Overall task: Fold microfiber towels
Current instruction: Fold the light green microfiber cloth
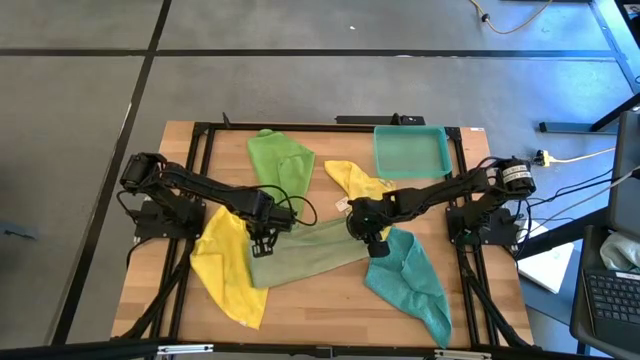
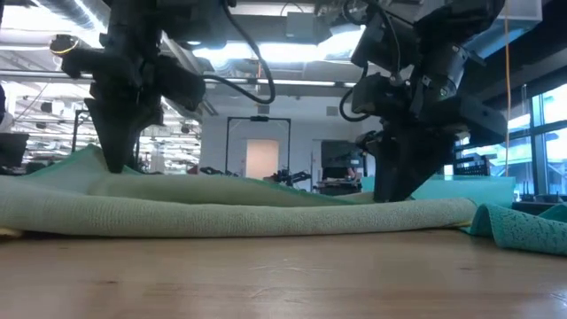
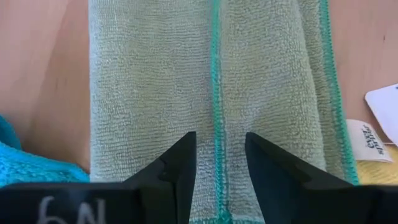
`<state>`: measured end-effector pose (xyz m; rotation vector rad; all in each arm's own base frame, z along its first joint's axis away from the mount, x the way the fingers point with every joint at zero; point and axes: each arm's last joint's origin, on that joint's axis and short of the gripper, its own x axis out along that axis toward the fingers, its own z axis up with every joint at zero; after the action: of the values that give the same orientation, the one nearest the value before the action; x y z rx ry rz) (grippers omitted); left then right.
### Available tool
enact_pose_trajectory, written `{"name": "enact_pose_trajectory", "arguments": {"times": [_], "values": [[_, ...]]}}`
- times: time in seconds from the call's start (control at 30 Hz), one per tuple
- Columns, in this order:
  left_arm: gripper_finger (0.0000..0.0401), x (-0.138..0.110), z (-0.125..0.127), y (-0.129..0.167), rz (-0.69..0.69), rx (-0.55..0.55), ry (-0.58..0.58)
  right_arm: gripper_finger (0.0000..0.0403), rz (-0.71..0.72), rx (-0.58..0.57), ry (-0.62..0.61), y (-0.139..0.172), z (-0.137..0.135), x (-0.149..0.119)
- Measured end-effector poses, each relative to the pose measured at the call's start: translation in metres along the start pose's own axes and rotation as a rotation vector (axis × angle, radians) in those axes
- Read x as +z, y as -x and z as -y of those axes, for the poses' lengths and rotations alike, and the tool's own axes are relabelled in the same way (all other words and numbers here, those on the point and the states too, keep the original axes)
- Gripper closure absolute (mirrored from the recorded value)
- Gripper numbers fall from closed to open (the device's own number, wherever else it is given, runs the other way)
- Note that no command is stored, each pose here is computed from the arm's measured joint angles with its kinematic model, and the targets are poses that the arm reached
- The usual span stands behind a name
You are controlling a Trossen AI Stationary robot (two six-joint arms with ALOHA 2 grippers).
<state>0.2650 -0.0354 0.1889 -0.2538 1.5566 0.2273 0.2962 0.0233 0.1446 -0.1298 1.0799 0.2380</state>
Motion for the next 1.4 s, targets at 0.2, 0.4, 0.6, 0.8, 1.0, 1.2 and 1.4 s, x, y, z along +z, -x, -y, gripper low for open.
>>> {"name": "enact_pose_trajectory", "arguments": {"times": [0.2, 0.4, 0.6, 0.8, 1.0, 1.2, 1.4], "values": [[0.0401, -0.001, -0.001, 0.000, -0.002, 0.018, 0.015, 0.0263, -0.002, -0.037, 0.003, 0.001, 0.001, 0.000], [0.0401, -0.001, -0.001, 0.000, -0.004, 0.019, 0.031, 0.0269, -0.018, -0.111, 0.002, 0.001, 0.003, 0.000], [0.0401, -0.002, -0.001, 0.000, -0.010, 0.023, 0.033, 0.0331, -0.020, -0.129, 0.001, 0.001, 0.004, 0.000], [0.0401, -0.002, -0.003, 0.000, -0.009, 0.060, 0.032, 0.0392, -0.021, -0.164, -0.004, 0.011, 0.005, 0.007], [0.0401, -0.001, -0.004, 0.000, 0.007, 0.075, 0.031, 0.0394, 0.026, -0.299, 0.020, 0.026, 0.020, 0.026], [0.0386, -0.001, -0.004, 0.000, 0.018, 0.093, 0.034, 0.0367, -0.031, -0.252, -0.037, 0.028, 0.037, 0.016], [0.0349, -0.004, -0.006, 0.000, -0.008, 0.125, 0.102, 0.0278, -0.153, -0.224, -0.184, 0.033, 0.043, 0.000]]}}
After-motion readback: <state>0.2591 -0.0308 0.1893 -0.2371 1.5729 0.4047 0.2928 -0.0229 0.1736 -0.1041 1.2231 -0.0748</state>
